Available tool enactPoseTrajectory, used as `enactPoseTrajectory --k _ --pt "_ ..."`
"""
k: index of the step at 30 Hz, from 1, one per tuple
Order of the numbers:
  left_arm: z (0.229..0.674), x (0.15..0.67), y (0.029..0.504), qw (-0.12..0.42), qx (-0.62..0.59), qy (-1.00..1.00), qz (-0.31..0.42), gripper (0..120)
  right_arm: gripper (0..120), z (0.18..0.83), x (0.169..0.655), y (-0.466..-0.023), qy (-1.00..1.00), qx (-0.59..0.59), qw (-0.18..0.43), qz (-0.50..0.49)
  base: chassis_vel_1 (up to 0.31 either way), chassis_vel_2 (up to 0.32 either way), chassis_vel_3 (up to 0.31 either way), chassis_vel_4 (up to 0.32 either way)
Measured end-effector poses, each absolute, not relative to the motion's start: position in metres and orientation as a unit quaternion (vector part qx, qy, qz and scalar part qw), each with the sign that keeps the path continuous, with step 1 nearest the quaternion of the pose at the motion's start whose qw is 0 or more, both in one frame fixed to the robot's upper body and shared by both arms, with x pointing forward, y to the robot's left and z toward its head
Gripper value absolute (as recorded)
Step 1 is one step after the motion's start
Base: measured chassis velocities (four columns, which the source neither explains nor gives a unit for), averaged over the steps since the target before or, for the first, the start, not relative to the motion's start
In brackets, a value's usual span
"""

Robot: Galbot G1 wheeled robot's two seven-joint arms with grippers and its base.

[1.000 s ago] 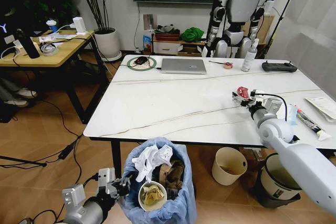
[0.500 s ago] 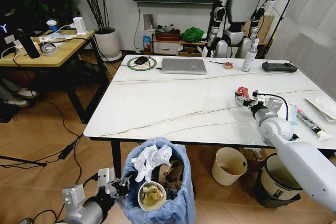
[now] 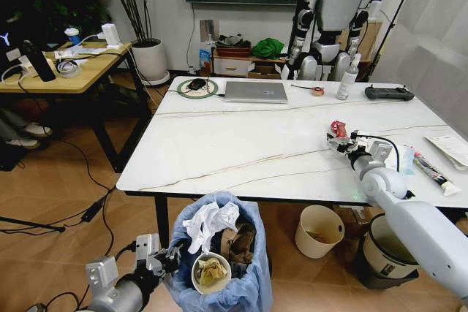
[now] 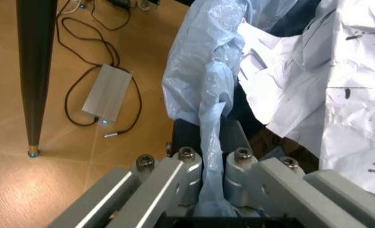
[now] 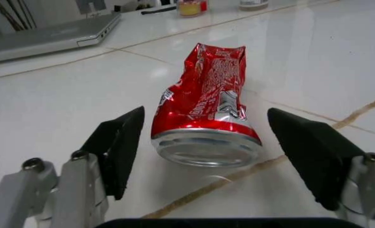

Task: Pick up the trash bin and place the trash from the table into it.

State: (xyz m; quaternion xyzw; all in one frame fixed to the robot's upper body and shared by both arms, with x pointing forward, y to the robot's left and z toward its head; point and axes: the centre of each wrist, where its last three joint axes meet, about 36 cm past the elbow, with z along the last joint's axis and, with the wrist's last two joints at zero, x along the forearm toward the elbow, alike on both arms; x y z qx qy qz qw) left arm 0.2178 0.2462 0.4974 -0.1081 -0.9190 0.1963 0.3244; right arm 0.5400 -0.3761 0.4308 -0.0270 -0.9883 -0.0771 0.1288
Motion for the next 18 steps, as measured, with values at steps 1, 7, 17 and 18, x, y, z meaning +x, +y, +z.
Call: enactPoseTrajectory --k 1,7,17,18 --pt "0.4974 0.2178 0.2463 0.324 -0.108 -0.919 0.196 0 69 0.4307 0.5400 -0.3763 -0.988 -0.026 0.128 -0.077 0.000 0.000 0.000 0.000" --pt "0.4975 0.2180 0.2462 0.324 -0.108 -0.919 0.196 0 50 0.4297 0.5394 -0.3767 -0.988 -0.026 0.127 -0.078 0.000 0.000 0.000 0.000" --pt "0.4973 0.2179 0.2461 0.324 -0.108 -0.919 0.195 0 46 0.4230 0.5346 -0.3762 -0.988 -0.025 0.133 -0.076 0.000 0.000 0.000 0.000" --pt "0.4972 0.2178 0.2460 0.324 -0.108 -0.919 0.195 0 46 0.4232 0.5345 -0.3763 -0.988 -0.025 0.132 -0.077 0.000 0.000 0.000 0.000"
